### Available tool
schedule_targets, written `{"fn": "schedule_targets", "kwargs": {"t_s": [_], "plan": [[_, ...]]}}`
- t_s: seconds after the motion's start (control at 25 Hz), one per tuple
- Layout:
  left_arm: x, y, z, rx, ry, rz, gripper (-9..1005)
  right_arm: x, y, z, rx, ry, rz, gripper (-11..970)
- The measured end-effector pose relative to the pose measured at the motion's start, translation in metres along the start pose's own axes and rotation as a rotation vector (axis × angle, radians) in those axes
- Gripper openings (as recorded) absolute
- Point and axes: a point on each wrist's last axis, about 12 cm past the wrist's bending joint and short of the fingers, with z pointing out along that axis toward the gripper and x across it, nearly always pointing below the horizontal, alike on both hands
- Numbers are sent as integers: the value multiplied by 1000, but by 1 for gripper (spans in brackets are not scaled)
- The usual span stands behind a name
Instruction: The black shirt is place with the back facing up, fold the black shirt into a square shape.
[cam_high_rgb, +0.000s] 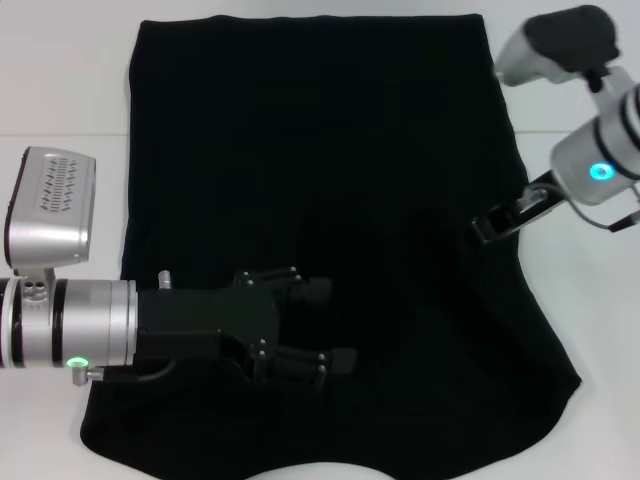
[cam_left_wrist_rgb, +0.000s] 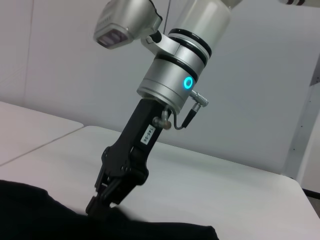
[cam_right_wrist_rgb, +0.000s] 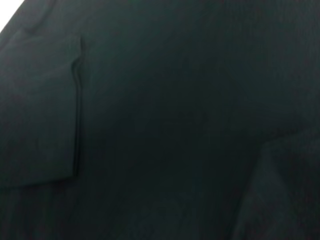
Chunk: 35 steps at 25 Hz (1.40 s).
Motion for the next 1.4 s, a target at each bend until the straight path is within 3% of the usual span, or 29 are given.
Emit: {"fn": "schedule_targets", "kwargs": {"t_s": [0.12, 0.4, 0.56, 0.76, 0.96, 1.0, 1.04, 1.2, 1.4], "plan": [[1, 0, -1, -3, 0, -3, 948, -4, 8, 3, 11, 6, -13, 26], [1, 3, -8, -39, -16, -10, 947, -5, -4, -5, 34, -101, 44, 296], [1, 7, -22, -71, -24, -46, 942, 4, -8, -2, -45, -202, 66, 494], [4, 7, -54, -97, -28, -130, 934, 24, -7, 3, -182, -342, 50, 601], [16, 3, -98, -203, 1, -221, 925, 41, 10, 16, -295, -449, -55, 708], [16, 3, -98, -203, 1, -221, 923, 43, 15, 19, -315, -457, -72, 729], [23, -3, -118, -262, 31, -269, 921, 44, 18, 22, -334, -461, -87, 769], [32, -13, -139, -331, 83, -328, 914, 46, 31, 31, -399, -449, -160, 928], [44, -25, -151, -370, 166, -416, 905, 46, 43, 35, -438, -447, -268, 931]]}}
